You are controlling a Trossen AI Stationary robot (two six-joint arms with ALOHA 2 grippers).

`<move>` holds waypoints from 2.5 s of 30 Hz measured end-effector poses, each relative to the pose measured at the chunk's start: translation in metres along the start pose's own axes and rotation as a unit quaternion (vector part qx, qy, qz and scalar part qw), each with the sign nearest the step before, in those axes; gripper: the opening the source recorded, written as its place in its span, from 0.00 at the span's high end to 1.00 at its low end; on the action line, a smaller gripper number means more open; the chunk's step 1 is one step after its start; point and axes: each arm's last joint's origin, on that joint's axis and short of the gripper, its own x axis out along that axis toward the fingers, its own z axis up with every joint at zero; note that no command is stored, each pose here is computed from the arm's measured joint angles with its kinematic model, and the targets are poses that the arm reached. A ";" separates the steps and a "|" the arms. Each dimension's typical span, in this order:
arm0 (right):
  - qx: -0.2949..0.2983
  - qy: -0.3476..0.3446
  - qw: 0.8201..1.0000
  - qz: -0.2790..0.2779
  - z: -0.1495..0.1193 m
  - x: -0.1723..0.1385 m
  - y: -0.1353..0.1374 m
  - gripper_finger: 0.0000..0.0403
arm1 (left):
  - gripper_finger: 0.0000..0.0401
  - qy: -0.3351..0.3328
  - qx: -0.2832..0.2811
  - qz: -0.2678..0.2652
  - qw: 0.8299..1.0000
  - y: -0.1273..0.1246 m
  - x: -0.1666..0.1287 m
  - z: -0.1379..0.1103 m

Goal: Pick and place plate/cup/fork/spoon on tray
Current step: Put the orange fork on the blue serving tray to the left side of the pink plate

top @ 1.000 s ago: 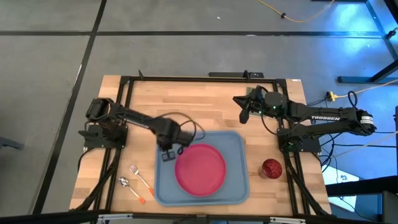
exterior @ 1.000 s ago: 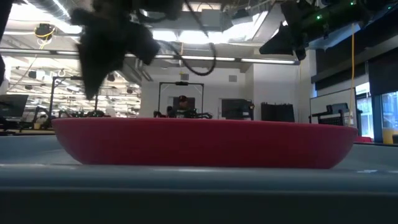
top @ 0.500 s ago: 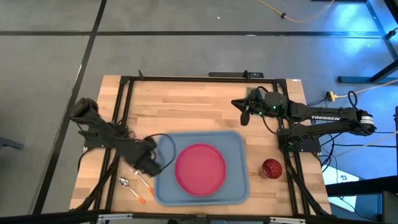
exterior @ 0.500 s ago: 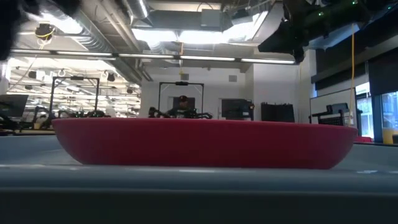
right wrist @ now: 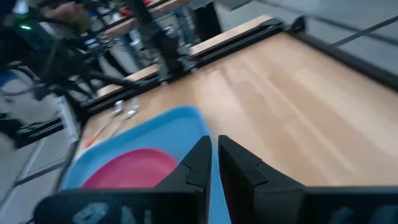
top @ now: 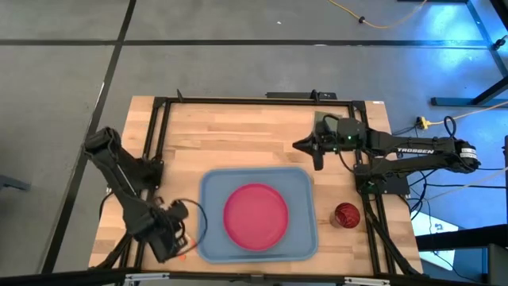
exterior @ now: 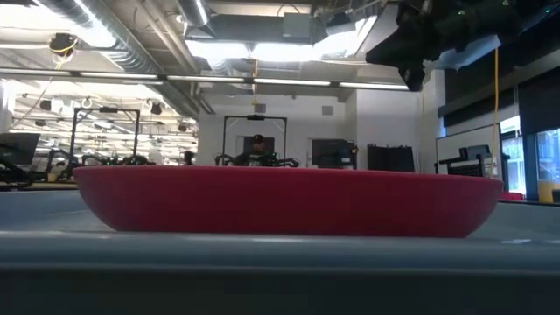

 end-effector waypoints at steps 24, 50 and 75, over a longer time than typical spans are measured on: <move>-0.039 0.064 0.982 0.174 -0.014 0.000 0.035 0.91 | 0.92 0.007 0.313 0.021 0.949 -0.038 0.056 -0.003; -0.085 0.039 0.988 0.124 -0.014 0.001 0.036 0.86 | 0.79 0.033 0.298 0.030 0.954 -0.033 0.060 -0.001; -0.090 0.042 0.986 0.131 -0.015 0.001 0.039 0.86 | 0.79 0.029 0.431 0.022 0.902 -0.025 0.086 -0.012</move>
